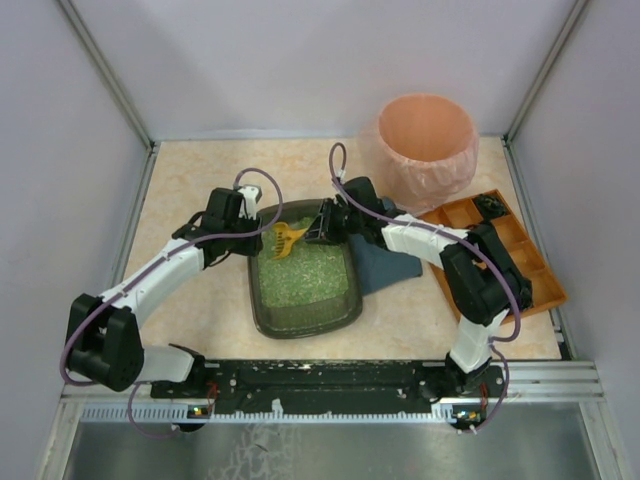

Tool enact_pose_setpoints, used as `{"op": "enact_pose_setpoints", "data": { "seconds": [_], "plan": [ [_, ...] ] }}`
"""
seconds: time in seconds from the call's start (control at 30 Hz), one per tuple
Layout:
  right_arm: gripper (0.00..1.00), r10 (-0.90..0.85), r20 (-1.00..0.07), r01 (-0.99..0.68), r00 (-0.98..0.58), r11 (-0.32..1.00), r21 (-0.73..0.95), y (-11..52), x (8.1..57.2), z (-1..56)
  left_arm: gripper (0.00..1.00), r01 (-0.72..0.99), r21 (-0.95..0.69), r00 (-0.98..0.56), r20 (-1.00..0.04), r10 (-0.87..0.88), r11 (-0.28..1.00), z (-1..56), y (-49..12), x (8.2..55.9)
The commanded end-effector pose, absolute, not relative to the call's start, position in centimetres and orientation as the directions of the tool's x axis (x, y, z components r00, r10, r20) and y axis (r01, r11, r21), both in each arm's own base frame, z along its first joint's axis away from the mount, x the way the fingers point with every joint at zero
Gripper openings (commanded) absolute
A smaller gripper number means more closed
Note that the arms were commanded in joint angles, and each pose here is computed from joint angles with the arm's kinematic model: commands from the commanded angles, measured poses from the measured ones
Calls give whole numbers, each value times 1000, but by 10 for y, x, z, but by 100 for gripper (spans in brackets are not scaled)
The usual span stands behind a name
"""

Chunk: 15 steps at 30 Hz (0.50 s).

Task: Clean the litter box

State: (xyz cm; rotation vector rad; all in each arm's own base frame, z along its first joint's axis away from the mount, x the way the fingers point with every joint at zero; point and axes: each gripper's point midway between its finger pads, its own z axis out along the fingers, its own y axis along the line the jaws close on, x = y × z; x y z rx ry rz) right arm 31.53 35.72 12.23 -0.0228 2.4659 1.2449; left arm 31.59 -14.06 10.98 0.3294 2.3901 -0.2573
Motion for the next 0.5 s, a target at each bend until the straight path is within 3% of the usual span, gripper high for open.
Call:
{"op": "enact_pose_setpoints", "data": {
  "seconds": [0.0, 0.17, 0.47],
  "plan": [
    [0, 42, -302, -237, -952, 522, 819, 373, 279, 109, 41, 329, -96, -705, -687, 177, 939, 120, -148, 321],
    [0, 80, -303, -235, -949, 458, 857, 374, 274, 113, 41, 328, -95, -701, -691, 175, 940, 121, -148, 321],
    [0, 223, -331, -202, -917, 454, 868, 362, 284, 123, 40, 329, -95, -701, -691, 176, 939, 121, -148, 320]
  ]
}}
